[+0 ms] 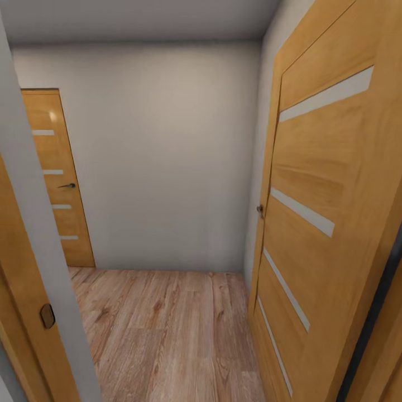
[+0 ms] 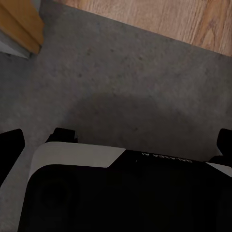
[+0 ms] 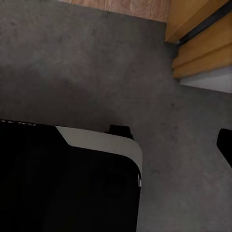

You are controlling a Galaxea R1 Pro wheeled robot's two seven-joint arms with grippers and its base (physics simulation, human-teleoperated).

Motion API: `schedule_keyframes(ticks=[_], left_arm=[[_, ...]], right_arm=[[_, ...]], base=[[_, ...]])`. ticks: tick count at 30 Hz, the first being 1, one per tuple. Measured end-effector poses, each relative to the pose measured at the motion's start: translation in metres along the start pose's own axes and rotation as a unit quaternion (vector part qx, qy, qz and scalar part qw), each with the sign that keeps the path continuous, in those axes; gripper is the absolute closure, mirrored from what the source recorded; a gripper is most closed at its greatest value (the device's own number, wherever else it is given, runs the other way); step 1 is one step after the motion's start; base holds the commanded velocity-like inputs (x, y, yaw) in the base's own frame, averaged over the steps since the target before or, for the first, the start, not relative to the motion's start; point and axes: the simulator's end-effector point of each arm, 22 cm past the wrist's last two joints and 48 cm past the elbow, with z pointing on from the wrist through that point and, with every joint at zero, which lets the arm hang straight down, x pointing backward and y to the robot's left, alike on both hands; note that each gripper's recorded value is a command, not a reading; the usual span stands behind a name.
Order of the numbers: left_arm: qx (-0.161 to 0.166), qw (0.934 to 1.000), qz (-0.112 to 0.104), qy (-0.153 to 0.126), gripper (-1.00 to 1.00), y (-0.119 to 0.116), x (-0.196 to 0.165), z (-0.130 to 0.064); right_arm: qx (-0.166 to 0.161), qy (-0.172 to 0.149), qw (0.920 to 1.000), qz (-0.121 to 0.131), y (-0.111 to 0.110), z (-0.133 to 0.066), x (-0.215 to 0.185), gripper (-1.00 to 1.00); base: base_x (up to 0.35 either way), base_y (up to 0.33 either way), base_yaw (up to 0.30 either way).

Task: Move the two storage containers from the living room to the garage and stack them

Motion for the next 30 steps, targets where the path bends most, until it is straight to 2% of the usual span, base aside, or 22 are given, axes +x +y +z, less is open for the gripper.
schedule_keyframes(ticks=[7,30], left_arm=[[0.000,1.0000,0.001,0.001,-1.00,-0.0004,0.0005,-0.0002],[-0.001,1.0000,0.001,0.000,-1.00,0.0011,0.0002,-0.0003]], right_arm=[[0.000,0.000,1.0000,0.000,-0.0001,-0.0002,0.0001,-1.00],[0.000,0.000,1.0000,0.000,-0.0003,-0.0002,0.0005,-1.00]], base=[[0.137,0.000,0.000],[0.313,0.000,0.000]])
